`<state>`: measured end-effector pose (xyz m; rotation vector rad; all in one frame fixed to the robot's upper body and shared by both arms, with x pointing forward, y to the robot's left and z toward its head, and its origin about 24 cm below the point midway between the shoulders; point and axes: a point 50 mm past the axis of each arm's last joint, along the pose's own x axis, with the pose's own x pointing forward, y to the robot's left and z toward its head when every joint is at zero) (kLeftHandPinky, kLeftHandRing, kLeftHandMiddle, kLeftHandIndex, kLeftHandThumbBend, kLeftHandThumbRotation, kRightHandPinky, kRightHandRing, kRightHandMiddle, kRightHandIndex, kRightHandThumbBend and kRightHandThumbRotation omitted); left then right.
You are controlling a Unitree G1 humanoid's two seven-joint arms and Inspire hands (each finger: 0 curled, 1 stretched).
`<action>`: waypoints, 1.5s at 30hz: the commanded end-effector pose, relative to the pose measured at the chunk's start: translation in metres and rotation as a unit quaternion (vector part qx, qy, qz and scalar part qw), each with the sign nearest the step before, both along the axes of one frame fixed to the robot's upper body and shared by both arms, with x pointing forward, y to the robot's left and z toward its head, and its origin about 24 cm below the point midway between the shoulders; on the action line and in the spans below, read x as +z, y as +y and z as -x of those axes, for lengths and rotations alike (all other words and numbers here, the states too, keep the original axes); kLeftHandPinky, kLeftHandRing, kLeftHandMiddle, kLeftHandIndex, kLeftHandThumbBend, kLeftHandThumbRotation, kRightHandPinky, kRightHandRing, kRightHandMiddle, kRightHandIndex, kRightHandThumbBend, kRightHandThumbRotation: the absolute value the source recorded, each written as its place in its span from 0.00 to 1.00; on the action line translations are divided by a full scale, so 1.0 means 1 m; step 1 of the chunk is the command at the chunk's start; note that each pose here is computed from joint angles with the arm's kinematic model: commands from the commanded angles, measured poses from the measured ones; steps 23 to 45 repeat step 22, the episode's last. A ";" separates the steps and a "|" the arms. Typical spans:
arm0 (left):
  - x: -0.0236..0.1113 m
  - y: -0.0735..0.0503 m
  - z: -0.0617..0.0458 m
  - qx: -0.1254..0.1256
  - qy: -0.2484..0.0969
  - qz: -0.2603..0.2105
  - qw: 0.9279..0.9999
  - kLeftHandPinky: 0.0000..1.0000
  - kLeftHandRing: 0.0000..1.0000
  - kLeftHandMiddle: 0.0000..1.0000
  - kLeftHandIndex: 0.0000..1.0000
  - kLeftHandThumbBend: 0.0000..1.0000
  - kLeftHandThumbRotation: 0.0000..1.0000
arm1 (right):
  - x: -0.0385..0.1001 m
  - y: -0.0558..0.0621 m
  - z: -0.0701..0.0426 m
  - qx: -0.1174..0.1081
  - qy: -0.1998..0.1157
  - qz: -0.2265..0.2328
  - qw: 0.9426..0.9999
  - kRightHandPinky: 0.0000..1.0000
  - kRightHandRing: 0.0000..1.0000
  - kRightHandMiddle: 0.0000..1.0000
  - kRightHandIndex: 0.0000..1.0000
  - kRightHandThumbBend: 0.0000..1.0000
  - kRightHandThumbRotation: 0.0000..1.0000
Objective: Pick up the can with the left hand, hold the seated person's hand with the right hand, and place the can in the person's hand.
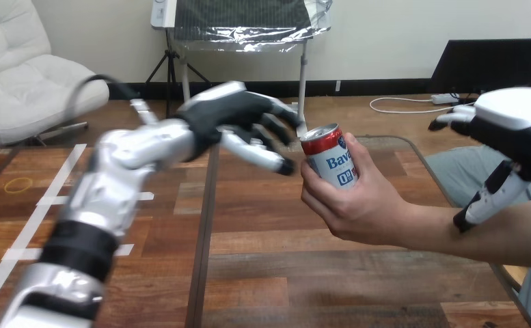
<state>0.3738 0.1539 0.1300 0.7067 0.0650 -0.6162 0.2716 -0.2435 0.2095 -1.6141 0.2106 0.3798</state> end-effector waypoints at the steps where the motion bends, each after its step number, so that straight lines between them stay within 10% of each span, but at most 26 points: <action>1: 0.015 0.020 0.004 0.025 -0.045 0.019 0.998 0.54 0.63 0.69 0.73 0.70 0.10 | 0.017 -0.001 0.007 0.002 -0.027 -0.001 1.000 0.93 1.00 0.99 0.94 0.81 0.21; 19: 0.003 0.054 0.024 0.081 -0.056 0.077 0.992 0.58 0.65 0.70 0.75 0.68 0.10 | 0.020 0.006 0.022 0.023 -0.054 -0.059 0.997 0.88 0.99 0.97 0.91 0.75 0.16; 45: -0.001 0.056 0.029 0.090 -0.065 0.096 0.989 0.58 0.65 0.70 0.75 0.67 0.09 | 0.020 0.008 0.027 0.029 -0.071 -0.078 0.994 0.87 0.98 0.96 0.90 0.73 0.15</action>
